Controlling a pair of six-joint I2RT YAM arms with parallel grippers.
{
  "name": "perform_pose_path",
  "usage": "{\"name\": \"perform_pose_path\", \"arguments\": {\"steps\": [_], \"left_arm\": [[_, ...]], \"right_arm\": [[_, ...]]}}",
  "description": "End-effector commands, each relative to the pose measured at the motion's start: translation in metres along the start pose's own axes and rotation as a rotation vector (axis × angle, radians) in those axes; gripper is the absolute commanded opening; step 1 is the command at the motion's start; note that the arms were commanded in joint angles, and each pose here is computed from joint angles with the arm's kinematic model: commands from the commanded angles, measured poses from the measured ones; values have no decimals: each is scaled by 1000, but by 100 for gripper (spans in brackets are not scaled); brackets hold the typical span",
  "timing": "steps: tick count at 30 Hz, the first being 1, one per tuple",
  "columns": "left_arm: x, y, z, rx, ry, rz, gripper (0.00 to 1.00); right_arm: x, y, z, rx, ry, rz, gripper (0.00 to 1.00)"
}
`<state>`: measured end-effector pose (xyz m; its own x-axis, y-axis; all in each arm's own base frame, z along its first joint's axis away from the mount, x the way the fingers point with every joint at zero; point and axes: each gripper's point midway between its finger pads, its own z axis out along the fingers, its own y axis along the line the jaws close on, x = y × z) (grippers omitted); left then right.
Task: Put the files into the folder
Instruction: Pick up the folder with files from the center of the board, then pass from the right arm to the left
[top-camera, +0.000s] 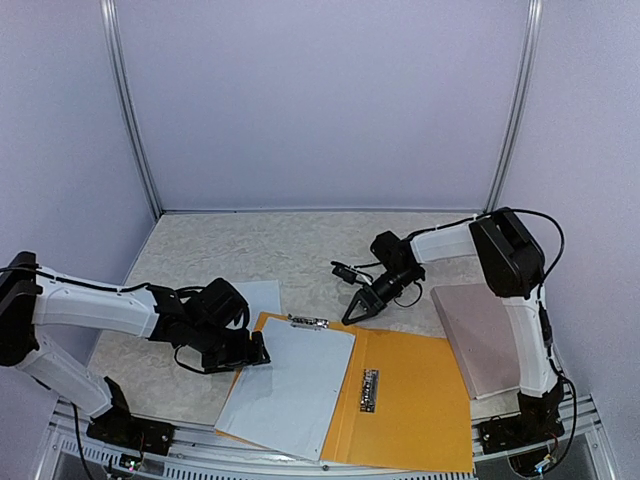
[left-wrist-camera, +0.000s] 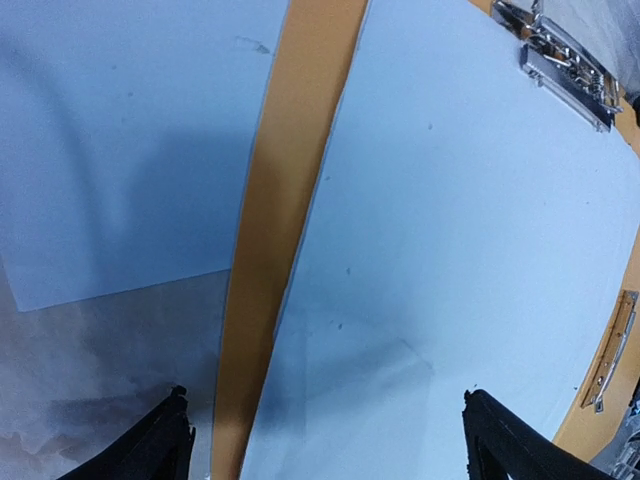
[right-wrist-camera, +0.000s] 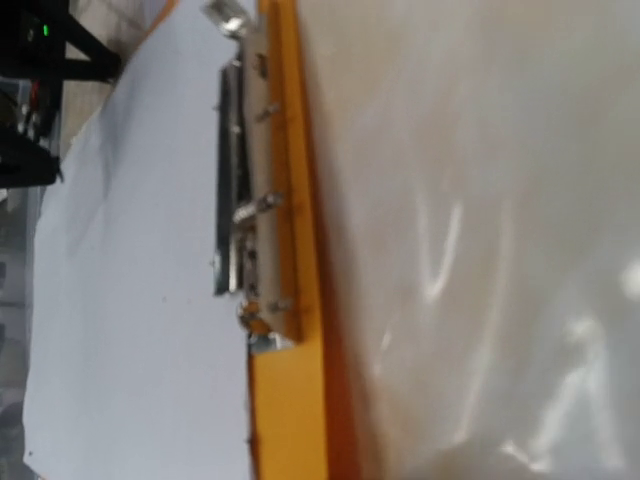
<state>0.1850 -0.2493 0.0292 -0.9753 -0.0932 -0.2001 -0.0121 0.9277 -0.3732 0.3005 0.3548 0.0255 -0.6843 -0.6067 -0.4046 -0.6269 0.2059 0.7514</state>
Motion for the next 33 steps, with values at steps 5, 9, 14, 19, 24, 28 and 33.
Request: {"name": "perform_pose_path", "arguments": {"steps": [5,9,14,19,24,28,33], "left_arm": [[-9,36,-30,33,-8,-69,90],[-20,39,-39,98,-29,-86,89],[-37,40,-35,164,-32,-104,85],[-61,28,-38,193,-93,-20,84],[-94,16,-46,229,-176,69,85],[-115,9,-46,274,-194,107,85],[-134,7,-28,310,-157,127,87]], "right_arm": [[-53,-4,-19,-4,-95,-66,0],[-65,-4,-23,-5,-90,-99,0],[-69,-1,-27,-27,-76,-159,0],[-67,-2,-33,-20,-61,-196,0],[-74,1,-40,-2,-75,-224,0],[-78,6,-43,-4,-77,-237,0],[-78,11,-45,-10,-77,-246,0]]}}
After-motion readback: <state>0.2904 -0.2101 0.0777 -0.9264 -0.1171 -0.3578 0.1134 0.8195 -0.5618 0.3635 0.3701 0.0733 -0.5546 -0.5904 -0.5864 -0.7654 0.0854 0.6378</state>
